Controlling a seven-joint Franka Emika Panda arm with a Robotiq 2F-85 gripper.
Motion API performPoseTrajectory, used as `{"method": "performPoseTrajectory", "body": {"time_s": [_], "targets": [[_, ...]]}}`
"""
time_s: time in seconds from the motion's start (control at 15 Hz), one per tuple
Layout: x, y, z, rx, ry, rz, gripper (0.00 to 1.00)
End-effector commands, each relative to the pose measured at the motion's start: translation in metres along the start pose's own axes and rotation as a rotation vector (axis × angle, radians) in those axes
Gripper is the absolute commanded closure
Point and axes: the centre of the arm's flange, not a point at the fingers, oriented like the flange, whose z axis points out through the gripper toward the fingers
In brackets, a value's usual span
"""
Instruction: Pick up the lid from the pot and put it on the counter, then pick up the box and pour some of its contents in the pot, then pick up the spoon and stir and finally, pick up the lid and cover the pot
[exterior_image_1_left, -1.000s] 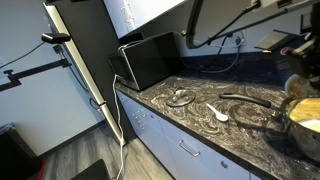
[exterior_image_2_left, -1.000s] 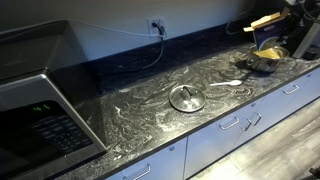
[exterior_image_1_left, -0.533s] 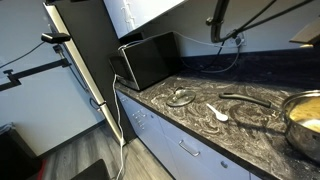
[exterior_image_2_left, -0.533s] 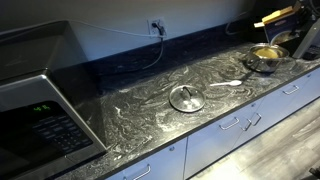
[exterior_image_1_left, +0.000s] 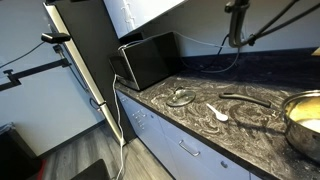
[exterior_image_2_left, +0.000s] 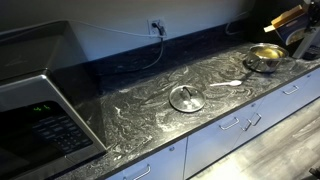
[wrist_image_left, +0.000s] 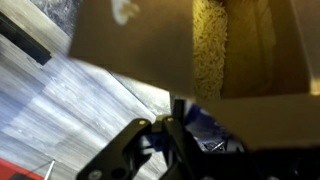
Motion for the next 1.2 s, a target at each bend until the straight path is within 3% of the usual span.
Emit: {"method": "performPoseTrajectory", "body": {"time_s": [0.0,0.67,1.13], "targets": [[-0.003,0.005,-0.010,0.033,0.096,-0.036,0.92],[-0.041,0.015,-0.005,0.029,0.368,-0.217,0.92],[-0.059,0.028,-0.003,0.059,0.510,-0.272,0.92]]}}
